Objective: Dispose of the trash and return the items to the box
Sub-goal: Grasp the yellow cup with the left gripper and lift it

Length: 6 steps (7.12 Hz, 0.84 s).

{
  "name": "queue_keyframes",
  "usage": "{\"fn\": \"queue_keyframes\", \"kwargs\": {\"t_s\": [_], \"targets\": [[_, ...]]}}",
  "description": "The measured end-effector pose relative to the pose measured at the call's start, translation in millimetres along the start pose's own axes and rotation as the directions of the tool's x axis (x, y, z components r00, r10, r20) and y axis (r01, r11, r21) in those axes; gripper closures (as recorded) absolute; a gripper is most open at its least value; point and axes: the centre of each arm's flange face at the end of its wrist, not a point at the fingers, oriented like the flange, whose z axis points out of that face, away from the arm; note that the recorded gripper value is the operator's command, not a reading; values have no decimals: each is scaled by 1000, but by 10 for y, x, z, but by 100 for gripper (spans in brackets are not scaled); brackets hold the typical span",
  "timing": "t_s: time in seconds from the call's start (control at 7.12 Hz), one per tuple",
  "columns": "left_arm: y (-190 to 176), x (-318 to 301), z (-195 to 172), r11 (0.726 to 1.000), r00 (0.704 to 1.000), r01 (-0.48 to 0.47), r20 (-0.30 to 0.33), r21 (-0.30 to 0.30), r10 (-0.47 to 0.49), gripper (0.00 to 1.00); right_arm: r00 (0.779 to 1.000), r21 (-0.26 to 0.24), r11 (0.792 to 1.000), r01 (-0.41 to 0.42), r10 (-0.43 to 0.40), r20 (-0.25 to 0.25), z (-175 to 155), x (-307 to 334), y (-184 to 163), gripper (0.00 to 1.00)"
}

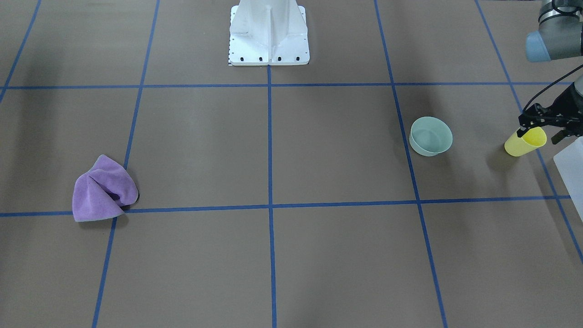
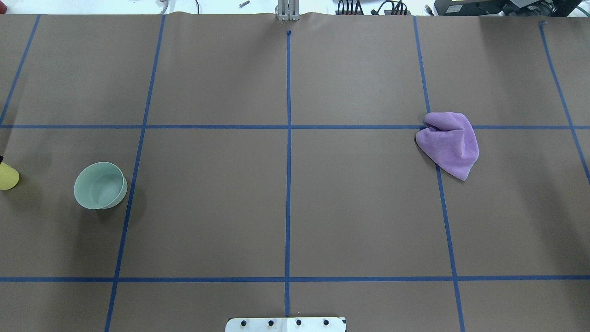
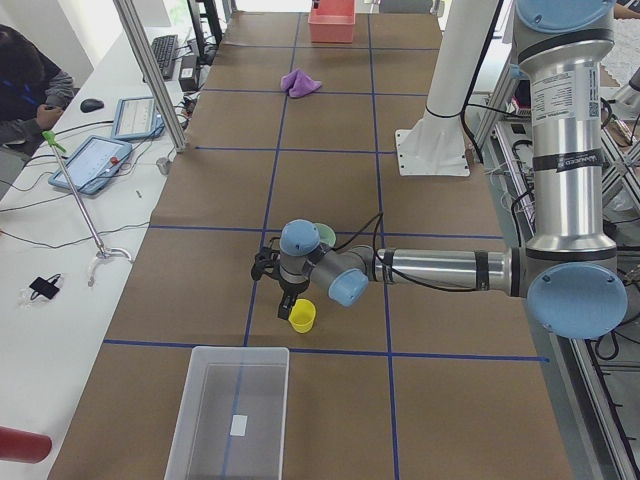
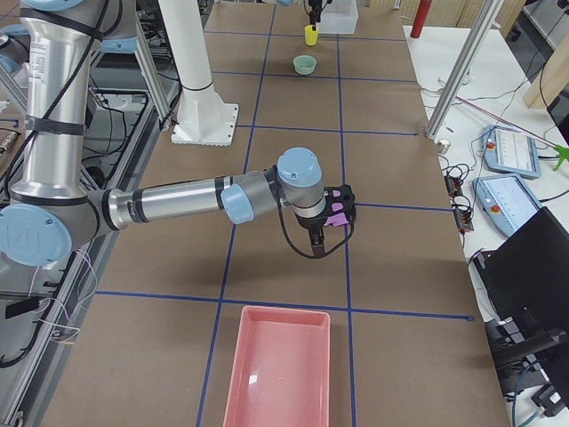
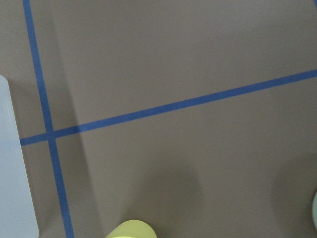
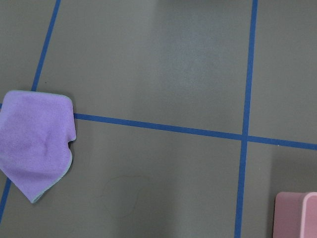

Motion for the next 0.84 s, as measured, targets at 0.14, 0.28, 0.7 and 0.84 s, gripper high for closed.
{"fn": "queue_keyframes", "kwargs": {"t_s": [0.14,0.28,0.7,0.84], "targets": [[17,8,32,1000,1000,-4,-9,-1,4,2,1000,0,1000,0,0,-2,2,2,1,0],[28,29,59,1000,1000,-9,-16,-5,9,2,1000,0,1000,1,-1,-5,4,4,2,0],[85,165,178,999,998,-42,-36,-24,42,31,1000,-1,1000,-2,2,-17,20,22,6,0],[112,191,206,998,998,-50,-41,-29,49,89,1000,-1,1000,-2,2,-18,24,24,7,0]]}}
